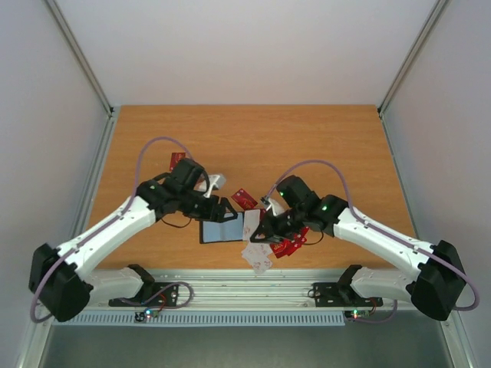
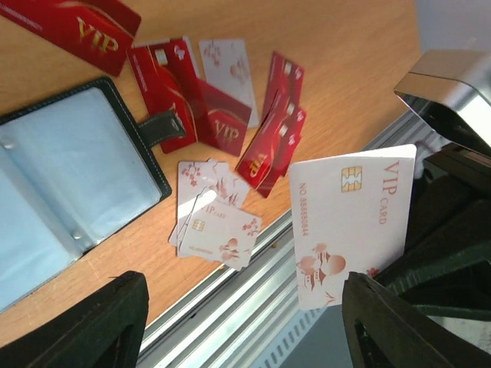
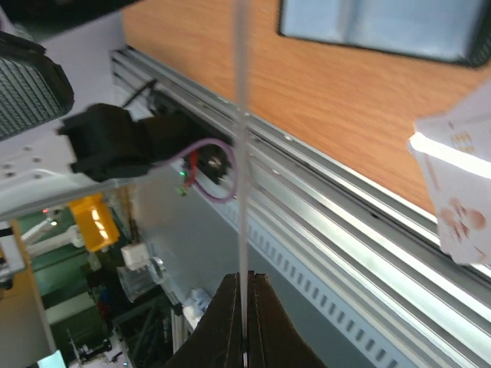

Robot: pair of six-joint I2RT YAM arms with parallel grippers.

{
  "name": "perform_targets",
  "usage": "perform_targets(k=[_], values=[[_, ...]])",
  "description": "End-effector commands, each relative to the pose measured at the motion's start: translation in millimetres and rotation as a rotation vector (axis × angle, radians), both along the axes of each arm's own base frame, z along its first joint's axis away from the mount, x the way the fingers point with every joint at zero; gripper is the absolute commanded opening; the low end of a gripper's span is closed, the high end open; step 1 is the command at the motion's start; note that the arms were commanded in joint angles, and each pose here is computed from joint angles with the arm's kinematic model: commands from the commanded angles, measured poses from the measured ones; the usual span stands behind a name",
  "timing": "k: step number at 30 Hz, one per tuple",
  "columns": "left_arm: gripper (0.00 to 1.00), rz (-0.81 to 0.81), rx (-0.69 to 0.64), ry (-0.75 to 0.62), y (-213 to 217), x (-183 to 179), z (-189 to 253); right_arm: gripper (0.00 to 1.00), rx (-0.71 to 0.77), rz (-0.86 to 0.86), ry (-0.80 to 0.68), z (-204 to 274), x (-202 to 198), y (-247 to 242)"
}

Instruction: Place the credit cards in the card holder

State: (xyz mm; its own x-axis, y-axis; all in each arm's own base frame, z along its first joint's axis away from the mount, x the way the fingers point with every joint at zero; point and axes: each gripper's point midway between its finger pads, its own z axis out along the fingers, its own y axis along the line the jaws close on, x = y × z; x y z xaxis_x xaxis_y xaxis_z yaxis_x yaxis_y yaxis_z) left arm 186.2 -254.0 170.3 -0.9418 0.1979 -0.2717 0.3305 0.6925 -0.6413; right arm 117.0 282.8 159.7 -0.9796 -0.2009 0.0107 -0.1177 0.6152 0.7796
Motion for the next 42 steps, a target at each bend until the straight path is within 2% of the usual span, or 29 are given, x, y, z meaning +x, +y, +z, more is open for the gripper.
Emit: perform_targets(k=[1, 9, 15, 18, 24, 25, 27, 28, 30, 31, 32, 36, 42], values=[[0.72, 0.026, -0.161, -0.013, 2, 1, 42, 0.01, 0.142, 0.023, -0.059, 41, 17, 11], [0.71, 0.022, -0.491, -0.017, -13, 8, 101, 0.01, 0.300, 0.034, -0.143, 93, 38, 22], [0.66, 0.014, -0.581, -0.007, -20, 14, 118, 0.01, 0.424, 0.056, -0.172, 126, 42, 28], [0.51, -0.003, -0.626, -0.022, -23, 15, 127, 0.01, 0.471, 0.075, -0.180, 137, 41, 29], [0.07, 0.006, -0.694, -0.041, -25, 19, 141, 0.01, 0.537, 0.099, -0.190, 153, 41, 29], [0.02, 0.004, -0.703, -0.044, -25, 19, 142, 0.01, 0.547, 0.103, -0.193, 155, 41, 30], [0.00, 0.005, -0.720, -0.045, -25, 19, 146, 0.02, 0.559, 0.103, -0.199, 160, 42, 30], [0.00, 0.003, -0.730, -0.054, -25, 19, 149, 0.10, 0.559, 0.101, -0.202, 162, 43, 29], [0.00, 0.010, -0.740, -0.057, -25, 20, 153, 0.45, 0.541, 0.073, -0.209, 162, 50, 26], [0.00, 0.017, -0.742, -0.056, -24, 21, 154, 0.54, 0.525, 0.054, -0.213, 161, 54, 23], [0.00, 0.018, -0.746, -0.060, -25, 21, 156, 0.58, 0.513, 0.033, -0.216, 160, 59, 20], [0.00, 0.027, -0.769, -0.060, -25, 24, 160, 0.56, 0.550, -0.012, -0.233, 172, 75, 13], [0.00, 0.033, -0.785, -0.053, -26, 27, 163, 0.39, 0.588, -0.040, -0.225, 181, 89, 14]])
